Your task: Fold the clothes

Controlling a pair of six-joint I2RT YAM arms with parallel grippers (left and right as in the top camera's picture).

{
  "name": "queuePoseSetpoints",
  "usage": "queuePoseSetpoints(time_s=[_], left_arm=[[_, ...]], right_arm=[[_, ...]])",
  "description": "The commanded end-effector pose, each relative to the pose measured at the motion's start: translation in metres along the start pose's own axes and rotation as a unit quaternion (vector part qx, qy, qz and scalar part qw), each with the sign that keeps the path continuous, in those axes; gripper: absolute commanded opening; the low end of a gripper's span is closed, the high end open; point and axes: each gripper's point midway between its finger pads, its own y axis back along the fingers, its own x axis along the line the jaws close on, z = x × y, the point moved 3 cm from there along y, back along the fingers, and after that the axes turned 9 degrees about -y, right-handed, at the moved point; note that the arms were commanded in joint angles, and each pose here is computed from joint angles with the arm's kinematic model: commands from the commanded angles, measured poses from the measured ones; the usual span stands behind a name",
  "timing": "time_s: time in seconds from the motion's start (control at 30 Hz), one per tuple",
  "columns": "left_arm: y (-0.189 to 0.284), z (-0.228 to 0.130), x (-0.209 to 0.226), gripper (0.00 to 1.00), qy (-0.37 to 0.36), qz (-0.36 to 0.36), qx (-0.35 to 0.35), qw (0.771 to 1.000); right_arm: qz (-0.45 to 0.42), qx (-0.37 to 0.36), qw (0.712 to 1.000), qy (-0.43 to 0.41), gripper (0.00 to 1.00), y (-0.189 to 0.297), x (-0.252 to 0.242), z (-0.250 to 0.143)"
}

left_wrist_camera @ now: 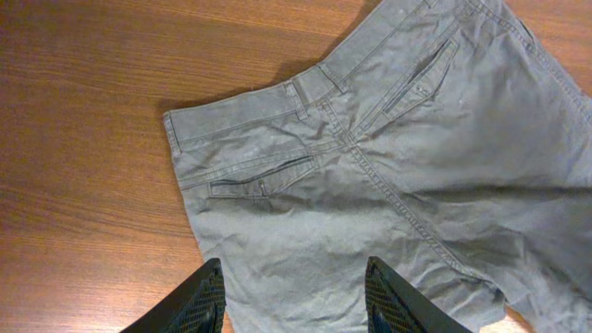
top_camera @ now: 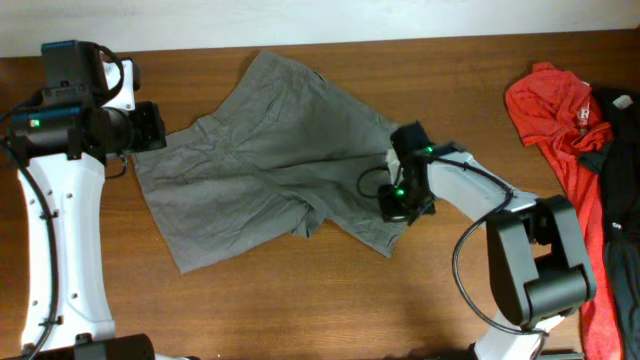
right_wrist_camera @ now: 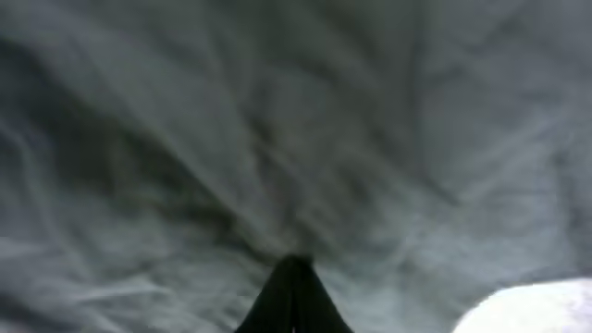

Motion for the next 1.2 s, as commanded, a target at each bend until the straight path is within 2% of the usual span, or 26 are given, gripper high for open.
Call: queuePoseSetpoints(time_s=[0.0,0.27,0.43,0.5,0.63,0.67,0.7,0.73,0.77,0.87,0.97,1.07,1.17], left_arm=[[0.003,0.001,-0.005,0.49,-0.006,-0.008,-0.005,1.0],[0.003,0.006,-0.005,0.5,-0.008,-0.007,-0.017,1.0],[0.004,0.014,-0.004,0.6,-0.009,-0.005,-0.036,0.999],[0.004,0.015,-0.004,0.68,-0.011,-0.005,-0.038,0.999],[0.003,0.014,-0.004,0.72,-0.023,-0.005,-0.035,0.999],[0.003,0.014,-0.004,0.73,-0.023,-0.005,-0.035,0.999],[0.003,0.014,-0.005,0.74,-0.023,-0.005,-0.035,0.999],[0.003,0.013,-0.005,0.74,-0.023,-0.005,-0.033,0.999],[0.003,0.011,-0.005,0.74,-0.023,-0.006,-0.029,0.999],[0.003,0.007,-0.005,0.75,-0.022,-0.007,-0.02,1.0],[0.003,0.006,-0.005,0.75,-0.022,-0.007,-0.018,1.0],[0.003,0.004,-0.006,0.74,-0.021,-0.008,-0.013,1.0],[0.003,0.004,-0.009,0.74,-0.021,-0.022,-0.013,0.999]], right_arm=[[-0.015,-0.046,0.996,-0.07,0.04,-0.003,-0.032,0.02],[0.0,-0.114,0.976,-0.185,0.04,-0.031,-0.091,0.071],[0.019,-0.156,0.957,-0.242,0.04,-0.041,-0.141,0.117],[0.056,-0.177,0.955,-0.232,0.04,-0.03,-0.15,0.147],[0.111,-0.233,0.948,-0.187,0.04,0.012,-0.145,0.194],[0.133,-0.242,0.947,-0.163,0.18,0.027,-0.138,0.202],[0.161,-0.246,0.946,-0.139,0.42,0.043,-0.128,0.209],[0.185,-0.247,0.943,-0.124,0.54,0.057,-0.121,0.213],[0.229,-0.243,0.937,-0.101,0.6,0.084,-0.108,0.214],[0.289,-0.226,0.926,-0.086,0.66,0.137,-0.084,0.202],[0.278,-0.193,0.937,-0.084,0.66,0.164,-0.071,0.168],[0.2,-0.103,0.97,-0.095,0.65,0.159,-0.063,0.114],[0.136,-0.013,0.987,-0.079,0.63,0.135,-0.053,0.075]])
